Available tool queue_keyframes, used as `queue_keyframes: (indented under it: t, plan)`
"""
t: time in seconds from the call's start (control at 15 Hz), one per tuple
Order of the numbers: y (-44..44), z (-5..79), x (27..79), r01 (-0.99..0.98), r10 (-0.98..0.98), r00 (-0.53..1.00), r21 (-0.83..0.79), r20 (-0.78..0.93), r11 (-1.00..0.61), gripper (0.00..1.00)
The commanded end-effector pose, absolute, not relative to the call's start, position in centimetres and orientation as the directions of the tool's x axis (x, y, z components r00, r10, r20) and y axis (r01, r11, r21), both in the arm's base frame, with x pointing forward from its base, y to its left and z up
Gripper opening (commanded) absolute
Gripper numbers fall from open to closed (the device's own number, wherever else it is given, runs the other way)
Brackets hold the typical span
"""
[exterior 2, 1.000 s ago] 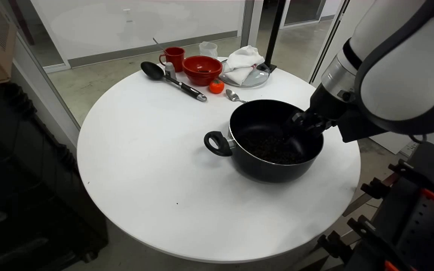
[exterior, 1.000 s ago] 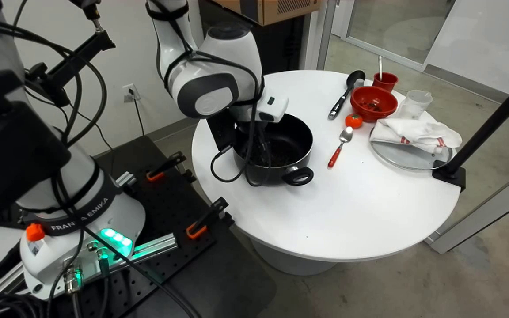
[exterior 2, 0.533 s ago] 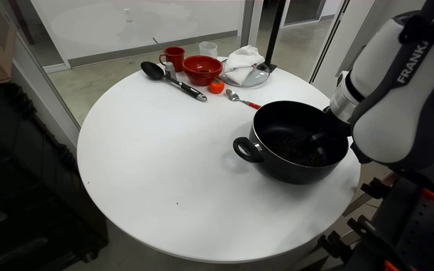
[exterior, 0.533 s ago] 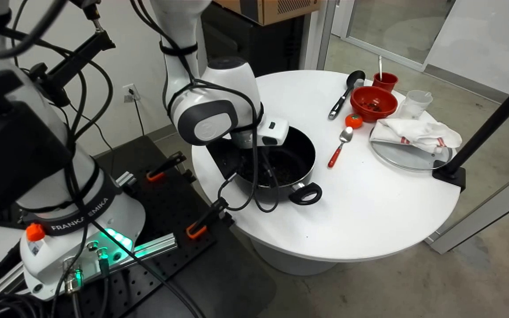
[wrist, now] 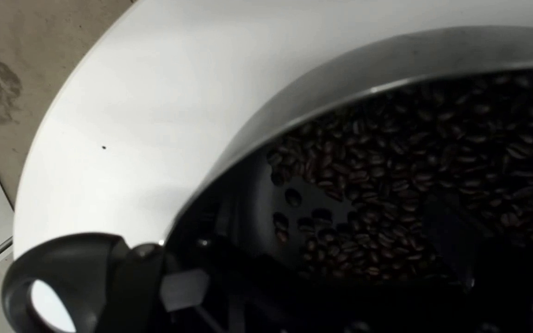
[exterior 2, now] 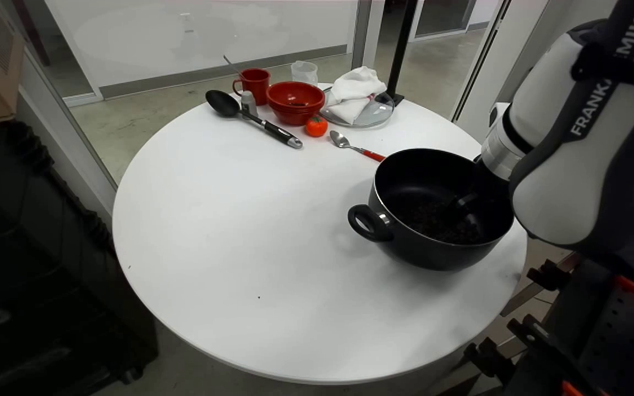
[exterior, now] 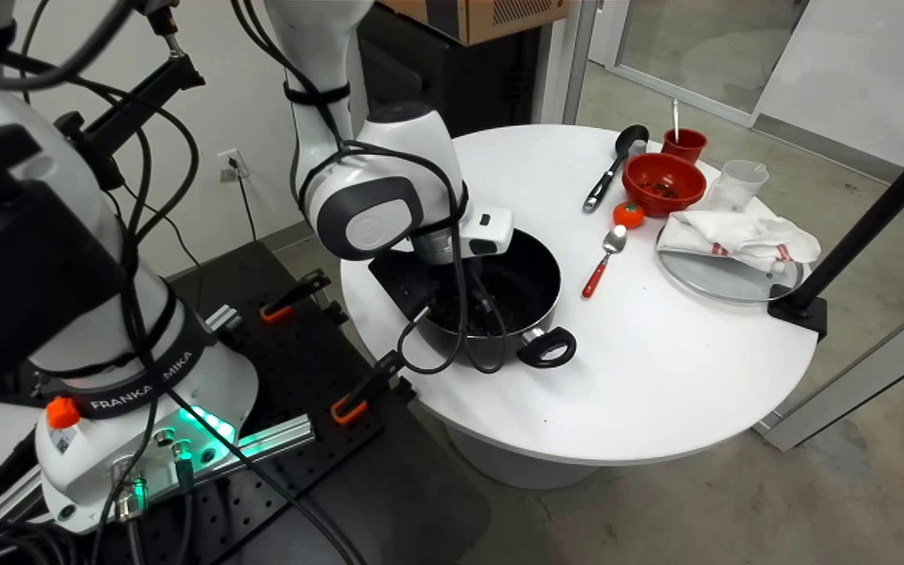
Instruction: Move the black pot to the right then use the spoon to take some contents out of the pot
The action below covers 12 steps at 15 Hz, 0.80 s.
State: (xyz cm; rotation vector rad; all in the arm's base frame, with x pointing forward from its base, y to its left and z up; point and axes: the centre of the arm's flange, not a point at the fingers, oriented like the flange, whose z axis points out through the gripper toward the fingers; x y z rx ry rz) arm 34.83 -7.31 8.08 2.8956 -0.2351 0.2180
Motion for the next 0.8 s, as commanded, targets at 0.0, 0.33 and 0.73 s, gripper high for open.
queue_keyframes:
  t: [0.0, 0.33, 0.73]
  plan:
    - [-7.3, 8.1, 34.9, -0.175, -0.141, 0.976, 0.213, 0.166, -0.961, 1.00]
    - [-6.3, 11.5, 36.6, -0.209, -0.185, 0.970, 0.156, 0.158, -0.965, 1.00]
    - [-4.8, 17.0, 42.0, -0.307, -0.289, 0.934, 0.059, 0.209, -0.950, 1.00]
